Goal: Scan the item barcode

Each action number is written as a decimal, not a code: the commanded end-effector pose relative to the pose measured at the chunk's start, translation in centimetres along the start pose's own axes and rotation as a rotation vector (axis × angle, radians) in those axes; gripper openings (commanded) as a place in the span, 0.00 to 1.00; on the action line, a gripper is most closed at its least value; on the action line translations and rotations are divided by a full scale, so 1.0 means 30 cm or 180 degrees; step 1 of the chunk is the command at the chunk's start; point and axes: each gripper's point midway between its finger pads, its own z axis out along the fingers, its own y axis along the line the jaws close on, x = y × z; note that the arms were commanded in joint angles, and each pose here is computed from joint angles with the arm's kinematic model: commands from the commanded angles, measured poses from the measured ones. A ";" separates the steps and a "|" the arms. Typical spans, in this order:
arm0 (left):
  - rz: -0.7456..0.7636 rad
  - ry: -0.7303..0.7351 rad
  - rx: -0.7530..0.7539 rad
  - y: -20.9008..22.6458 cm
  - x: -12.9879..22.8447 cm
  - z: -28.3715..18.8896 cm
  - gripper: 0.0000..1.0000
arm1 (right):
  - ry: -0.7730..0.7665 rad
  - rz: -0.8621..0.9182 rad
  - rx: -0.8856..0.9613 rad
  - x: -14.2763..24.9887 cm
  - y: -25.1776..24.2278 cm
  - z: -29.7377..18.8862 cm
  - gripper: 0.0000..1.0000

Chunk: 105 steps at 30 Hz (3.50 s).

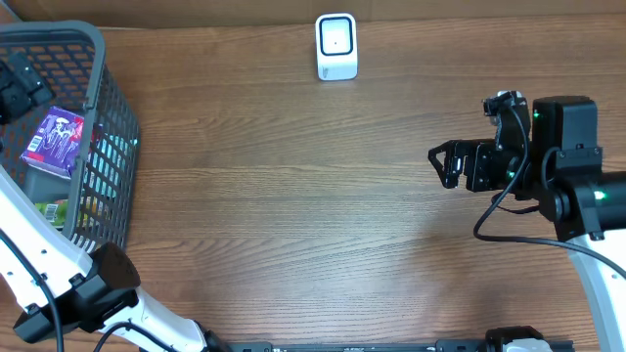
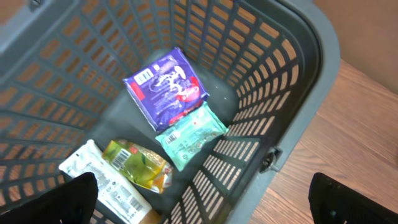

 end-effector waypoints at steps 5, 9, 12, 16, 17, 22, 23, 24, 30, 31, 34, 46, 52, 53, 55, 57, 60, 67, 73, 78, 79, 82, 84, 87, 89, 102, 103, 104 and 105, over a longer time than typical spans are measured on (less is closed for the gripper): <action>-0.0112 -0.0198 -0.0162 0.029 0.008 -0.115 1.00 | 0.0065 0.0015 -0.0023 -0.014 -0.002 0.027 1.00; -0.0110 -0.0142 -0.0157 0.026 0.037 -0.139 1.00 | 0.0133 0.0044 -0.0016 -0.009 -0.011 0.049 1.00; -0.0107 -0.0178 -0.0151 0.025 0.057 -0.189 1.00 | 0.0157 0.0053 -0.0013 -0.007 -0.015 0.058 1.00; -0.0104 -0.0380 -0.0124 0.019 0.071 -0.290 1.00 | 0.0155 0.0051 -0.0013 -0.008 -0.015 0.058 1.00; -0.0101 -0.0437 -0.0121 0.019 0.074 -0.317 1.00 | 0.0155 0.0051 -0.0013 -0.008 -0.015 0.058 1.00; -0.0098 -0.0563 -0.0126 0.020 0.107 -0.395 1.00 | 0.0157 0.0052 -0.0013 -0.007 -0.015 0.058 1.00; -0.0100 -0.0549 -0.0128 0.021 0.119 -0.397 1.00 | 0.0156 0.0052 -0.0012 -0.007 -0.015 0.058 1.00; -0.0100 -0.0534 -0.0129 0.022 0.131 -0.397 1.00 | 0.0157 0.0052 -0.0013 -0.007 -0.015 0.058 1.00; -0.0090 -0.0626 -0.0019 0.013 0.234 -0.369 1.00 | 0.0168 0.0045 -0.0012 -0.004 -0.015 0.058 1.00; -0.0103 -0.0714 -0.0006 0.015 0.256 -0.365 1.00 | 0.0171 0.0045 -0.0010 -0.004 -0.015 0.058 1.00; -0.0090 -0.1048 0.0038 0.019 0.327 -0.350 1.00 | 0.0185 0.0051 -0.0010 0.000 -0.016 0.058 1.00; -0.0137 -0.1738 0.0118 0.039 0.121 -0.324 1.00 | 0.0284 0.0090 0.0001 0.026 -0.018 0.056 1.00; -0.0574 -0.1095 -0.0083 0.188 0.020 -0.098 0.97 | 0.0311 0.0099 0.0005 0.033 -0.018 0.055 1.00; -0.0598 -0.1038 -0.0102 0.206 0.004 -0.050 0.96 | 0.0312 0.0099 0.0005 0.034 -0.018 0.055 1.00; -0.0617 -0.0951 -0.0111 0.226 -0.020 0.045 0.96 | 0.0331 0.0107 0.0008 0.039 -0.019 0.055 1.00; -0.0554 -0.0806 -0.0061 0.227 -0.031 0.160 0.96 | 0.0346 0.0113 0.0010 0.042 -0.019 0.054 1.00; -0.0325 -0.0563 0.0100 0.197 -0.013 0.296 0.95 | 0.0360 0.0119 0.0011 0.046 -0.019 0.054 1.00; 0.0185 -0.0026 0.0147 0.174 0.078 0.564 0.96 | 0.0350 0.0116 0.0011 0.044 -0.019 0.054 1.00; 0.0406 0.0238 0.0208 0.162 0.141 0.762 1.00 | 0.0343 0.0112 0.0010 0.042 -0.019 0.054 1.00; 0.0708 0.0432 0.0168 0.151 0.201 0.884 1.00 | 0.0341 0.0112 0.0010 0.041 -0.019 0.054 1.00; 0.0732 0.0468 0.0097 0.155 0.211 0.903 1.00 | 0.0332 0.0110 0.0009 0.039 -0.019 0.055 1.00; 0.0819 0.0567 -0.0109 0.160 0.238 0.953 1.00 | 0.0315 0.0103 0.0007 0.034 -0.019 0.055 1.00; 0.0878 0.0624 -0.0230 0.159 0.254 0.980 1.00 | 0.0310 0.0101 0.0006 0.033 -0.018 0.055 1.00; 0.0960 0.0696 -0.0452 0.169 0.274 1.012 0.95 | 0.0311 0.0103 0.0005 0.033 -0.018 0.055 1.00; 0.0993 0.0735 -0.0581 0.180 0.285 1.030 0.92 | 0.0311 0.0105 0.0007 0.033 -0.018 0.055 1.00; 0.0764 0.1117 -0.0717 0.207 0.412 1.102 0.04 | 0.0310 0.0112 0.0007 0.033 -0.018 0.055 1.00; 0.0733 0.1115 -0.0722 0.207 0.409 1.096 0.04 | 0.0310 0.0112 0.0007 0.033 -0.018 0.055 1.00; 0.0673 0.1104 -0.0732 0.206 0.402 1.084 0.04 | 0.0310 0.0113 0.0007 0.033 -0.018 0.055 1.00; 0.0633 0.1086 -0.0739 0.204 0.392 1.072 0.04 | 0.0310 0.0112 0.0007 0.033 -0.018 0.055 1.00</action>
